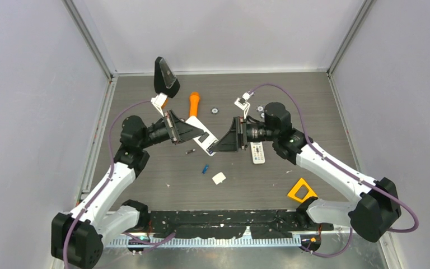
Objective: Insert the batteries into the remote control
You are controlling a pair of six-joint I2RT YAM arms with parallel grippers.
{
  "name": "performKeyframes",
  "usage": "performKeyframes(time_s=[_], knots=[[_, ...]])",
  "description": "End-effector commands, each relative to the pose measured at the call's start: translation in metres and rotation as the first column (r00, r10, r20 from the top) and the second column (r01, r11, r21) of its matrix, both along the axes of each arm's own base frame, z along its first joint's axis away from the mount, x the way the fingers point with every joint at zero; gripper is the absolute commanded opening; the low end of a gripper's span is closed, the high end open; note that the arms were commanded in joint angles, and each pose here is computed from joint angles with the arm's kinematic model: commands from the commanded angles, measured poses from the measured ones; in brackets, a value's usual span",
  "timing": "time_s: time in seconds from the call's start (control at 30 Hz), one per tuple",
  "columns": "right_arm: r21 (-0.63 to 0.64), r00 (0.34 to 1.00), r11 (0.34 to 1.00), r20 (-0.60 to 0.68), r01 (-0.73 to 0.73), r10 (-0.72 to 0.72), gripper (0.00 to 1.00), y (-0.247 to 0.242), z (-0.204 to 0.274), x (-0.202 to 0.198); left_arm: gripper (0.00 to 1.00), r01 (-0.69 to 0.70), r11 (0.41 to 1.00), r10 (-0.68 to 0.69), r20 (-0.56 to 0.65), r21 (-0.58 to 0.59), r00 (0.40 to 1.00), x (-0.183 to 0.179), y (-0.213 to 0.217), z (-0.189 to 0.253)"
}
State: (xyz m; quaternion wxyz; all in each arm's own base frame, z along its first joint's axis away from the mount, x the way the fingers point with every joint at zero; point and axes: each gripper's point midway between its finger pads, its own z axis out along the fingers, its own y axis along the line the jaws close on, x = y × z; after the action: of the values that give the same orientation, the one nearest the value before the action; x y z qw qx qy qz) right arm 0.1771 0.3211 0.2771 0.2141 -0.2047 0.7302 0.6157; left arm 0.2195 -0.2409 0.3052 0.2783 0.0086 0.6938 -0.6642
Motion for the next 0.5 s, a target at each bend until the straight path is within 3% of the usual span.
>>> performKeyframes(time_s=[0.0, 0.13, 0.3, 0.47], knots=[[0.08, 0.991, 0.997, 0.131, -0.013, 0.002, 0.84, -0.005, 0.034, -0.009, 0.0, -0.035, 0.999, 0.037, 0.213, -0.012, 0.976, -0.005, 0.007, 0.026], [0.089, 0.986, 0.996, 0.159, 0.031, -0.045, 0.83, -0.008, 0.037, -0.006, 0.0, -0.052, 0.998, 0.06, 0.272, -0.037, 0.961, -0.009, 0.01, 0.032], [0.134, 0.957, 0.968, 0.176, 0.211, -0.233, 0.81, -0.018, 0.05, 0.013, 0.0, -0.096, 0.994, 0.11, 0.306, -0.06, 0.946, -0.012, 0.016, 0.03], [0.181, 0.946, 0.953, 0.176, 0.242, -0.274, 0.8, -0.013, 0.064, 0.012, 0.0, -0.138, 0.986, 0.162, 0.321, -0.096, 0.933, -0.019, 0.023, 0.034]])
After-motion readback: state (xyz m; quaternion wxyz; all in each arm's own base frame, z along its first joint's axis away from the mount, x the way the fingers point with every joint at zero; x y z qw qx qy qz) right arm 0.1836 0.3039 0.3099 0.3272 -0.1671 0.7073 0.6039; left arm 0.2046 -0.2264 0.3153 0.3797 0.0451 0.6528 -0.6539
